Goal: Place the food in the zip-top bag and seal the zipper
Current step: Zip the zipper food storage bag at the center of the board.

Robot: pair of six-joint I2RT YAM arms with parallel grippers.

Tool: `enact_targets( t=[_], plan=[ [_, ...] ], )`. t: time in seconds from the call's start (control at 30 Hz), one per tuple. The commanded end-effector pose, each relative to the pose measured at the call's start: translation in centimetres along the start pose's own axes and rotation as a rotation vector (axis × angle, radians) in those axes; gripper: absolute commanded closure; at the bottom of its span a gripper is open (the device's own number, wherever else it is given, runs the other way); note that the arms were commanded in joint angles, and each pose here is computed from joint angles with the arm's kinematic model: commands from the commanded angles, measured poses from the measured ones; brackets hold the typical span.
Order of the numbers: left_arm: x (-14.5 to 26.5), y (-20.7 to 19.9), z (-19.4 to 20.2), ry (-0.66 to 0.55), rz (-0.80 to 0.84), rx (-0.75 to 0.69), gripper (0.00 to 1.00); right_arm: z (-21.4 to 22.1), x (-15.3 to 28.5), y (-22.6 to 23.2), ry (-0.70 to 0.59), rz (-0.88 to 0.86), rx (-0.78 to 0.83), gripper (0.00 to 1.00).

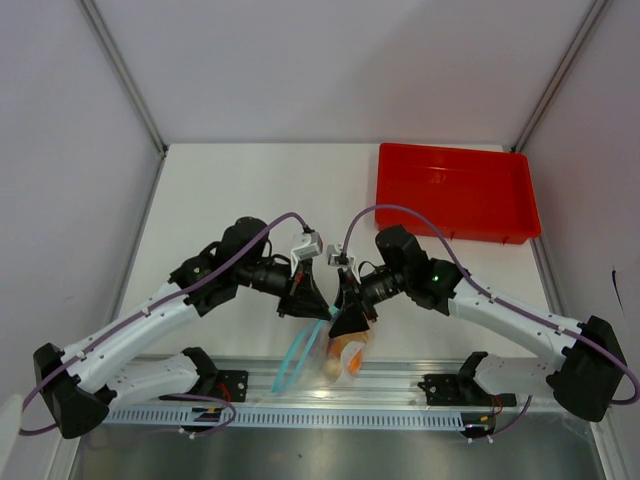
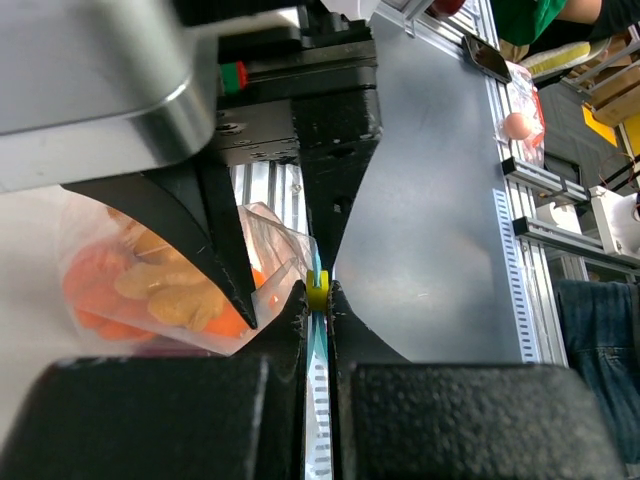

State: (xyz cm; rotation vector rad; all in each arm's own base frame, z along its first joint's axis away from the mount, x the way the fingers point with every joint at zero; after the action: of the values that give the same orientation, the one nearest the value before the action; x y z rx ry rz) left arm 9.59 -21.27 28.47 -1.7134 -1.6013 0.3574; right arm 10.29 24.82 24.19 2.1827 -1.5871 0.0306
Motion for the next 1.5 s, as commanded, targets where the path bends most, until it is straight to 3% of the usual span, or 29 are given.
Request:
enact_targets(
  t=[0.0, 0.2, 0.3, 0.33, 0.4, 0.43, 0.47, 0.67, 1.0, 1.47],
  plan=[
    [0.2, -0.8, -1.3, -0.023, 0.023, -0.051, 0.99, -2.0, 0.3, 0.6, -0.045, 0.001, 0.085, 0.59],
    [0.0, -0.4, -1.3, -0.018, 0.018, -0.030, 0.99, -2.7, -0.2, 0.5, -0.029, 0.003, 0.092, 0.62],
    [-0.1, -0.4, -1.4, -0.019, 0.015, -0.026, 0.99, -2.8, -0.5, 0.2, -0.023, 0.012, 0.086, 0.73],
    [-0.1, -0.3, -1.3, -0.016, 0.014, -0.022, 0.99, -2.9, -0.5, 0.1, -0.026, 0.018, 0.085, 0.84],
    [-0.1, -0.3, -1.2, -0.015, 0.008, -0.019, 0.99, -2.9, -0.7, -0.1, -0.021, 0.018, 0.079, 0.88],
    [0.0, -0.3, -1.3, -0.016, 0.005, -0.020, 0.99, -2.9, -0.8, -0.1, -0.021, 0.018, 0.076, 0.99],
    [-0.1, -0.2, -1.2, -0.014, 0.001, -0.017, 0.99, -2.9, -0.9, -0.2, -0.020, 0.020, 0.074, 1.00],
    [0.0, 0.3, -1.0, -0.019, -0.055, -0.007, 0.97, -2.4, -0.9, -0.8, -0.034, 0.111, 0.036, 1.00],
    [0.0, 2.3, 0.4, -0.003, -0.182, 0.048, 0.98, -4.2, 1.7, -0.6, -0.288, 0.317, -0.010, 1.00],
    [0.1, 2.4, 1.0, 0.009, -0.166, 0.054, 0.99, -5.0, 5.9, -0.6, -0.428, 0.457, -0.056, 1.00]
  ],
)
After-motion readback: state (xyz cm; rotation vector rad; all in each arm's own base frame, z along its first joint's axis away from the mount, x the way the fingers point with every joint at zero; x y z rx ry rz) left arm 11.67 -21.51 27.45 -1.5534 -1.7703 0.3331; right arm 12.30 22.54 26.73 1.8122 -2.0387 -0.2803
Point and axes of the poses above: each gripper's point midway between its finger pads, its own x axis back along the fingers, its own y axis along the line the jaws close on, z = x × y, the point moved 8 cm from there along x, back along the fingers, and after that the axes turned 13 degrees about x, right-handed, at the moved point
